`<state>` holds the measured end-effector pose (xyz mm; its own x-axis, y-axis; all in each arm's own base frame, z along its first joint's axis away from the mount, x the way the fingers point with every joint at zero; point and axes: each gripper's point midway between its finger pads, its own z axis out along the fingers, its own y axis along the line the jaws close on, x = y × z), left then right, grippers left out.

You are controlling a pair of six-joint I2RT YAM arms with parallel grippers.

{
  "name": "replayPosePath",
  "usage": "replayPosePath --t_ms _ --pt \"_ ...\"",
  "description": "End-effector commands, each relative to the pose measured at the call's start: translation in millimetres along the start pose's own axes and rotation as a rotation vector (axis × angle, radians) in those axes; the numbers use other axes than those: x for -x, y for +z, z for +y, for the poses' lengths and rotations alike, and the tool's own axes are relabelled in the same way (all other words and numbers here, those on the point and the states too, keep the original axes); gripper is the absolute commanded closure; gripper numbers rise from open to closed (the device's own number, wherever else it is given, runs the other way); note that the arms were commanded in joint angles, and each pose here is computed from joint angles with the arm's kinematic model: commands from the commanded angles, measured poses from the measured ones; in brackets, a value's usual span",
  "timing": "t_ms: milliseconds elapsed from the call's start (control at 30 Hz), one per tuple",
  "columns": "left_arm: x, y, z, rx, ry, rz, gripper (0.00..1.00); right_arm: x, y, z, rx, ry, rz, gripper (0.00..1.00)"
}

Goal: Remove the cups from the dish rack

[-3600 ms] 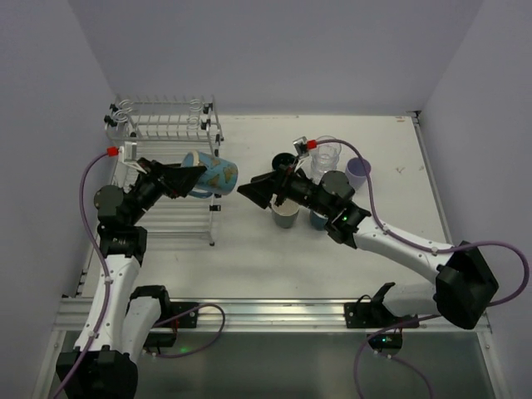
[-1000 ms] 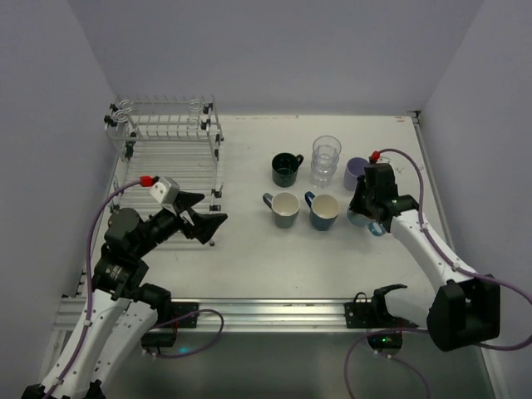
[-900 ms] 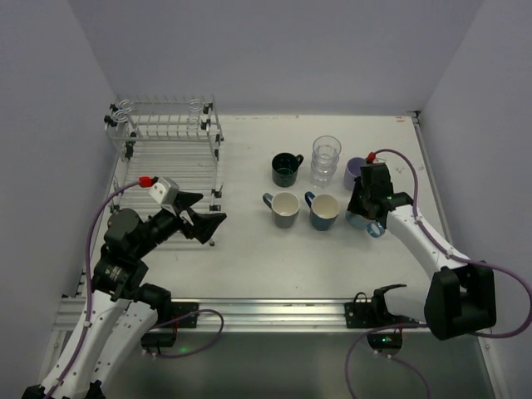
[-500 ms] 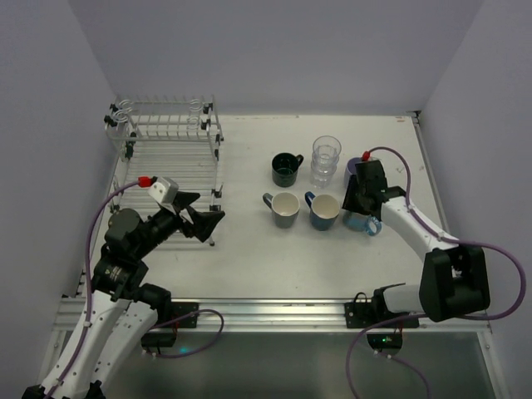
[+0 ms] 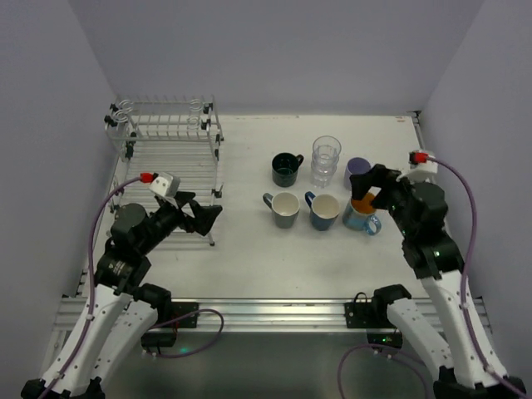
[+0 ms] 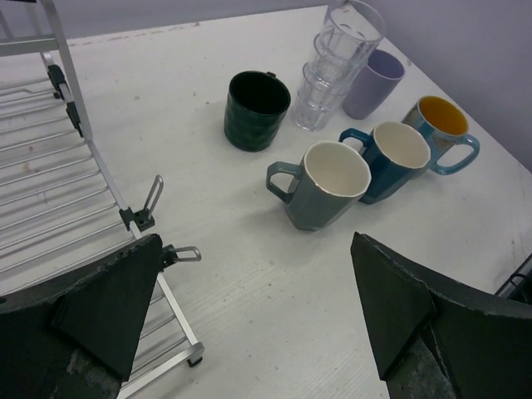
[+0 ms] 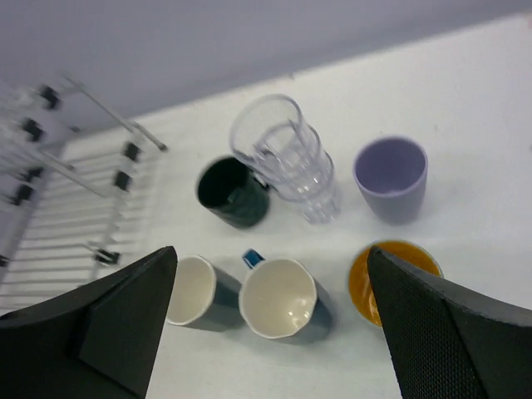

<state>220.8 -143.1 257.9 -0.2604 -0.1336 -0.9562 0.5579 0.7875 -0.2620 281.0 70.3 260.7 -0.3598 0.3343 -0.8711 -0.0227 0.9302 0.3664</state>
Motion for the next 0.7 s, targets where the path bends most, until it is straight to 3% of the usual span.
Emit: replayPosePath --t_ms 0,133,300,467,667 --pt "15 -1 6 0.054 0.002 -0.033 0.00 40 -54 23 0.149 0.002 -0.218 0.01" --pt "53 -6 -7 0.029 -0.004 -0.102 0.00 73 -143 29 0.252 0.012 -0.503 0.01" --pt "106 -21 -16 0.053 0.004 -0.191 0.00 84 -187 7 0.186 0.065 -0.653 0.01" --pt "144 -51 -19 0.113 0.021 -0.293 0.00 75 -184 1 0.164 0.081 -0.626 0.01" --pt "139 -62 -15 0.148 -0.003 -0.313 0.00 63 -168 22 0.259 0.079 -0.516 0.01"
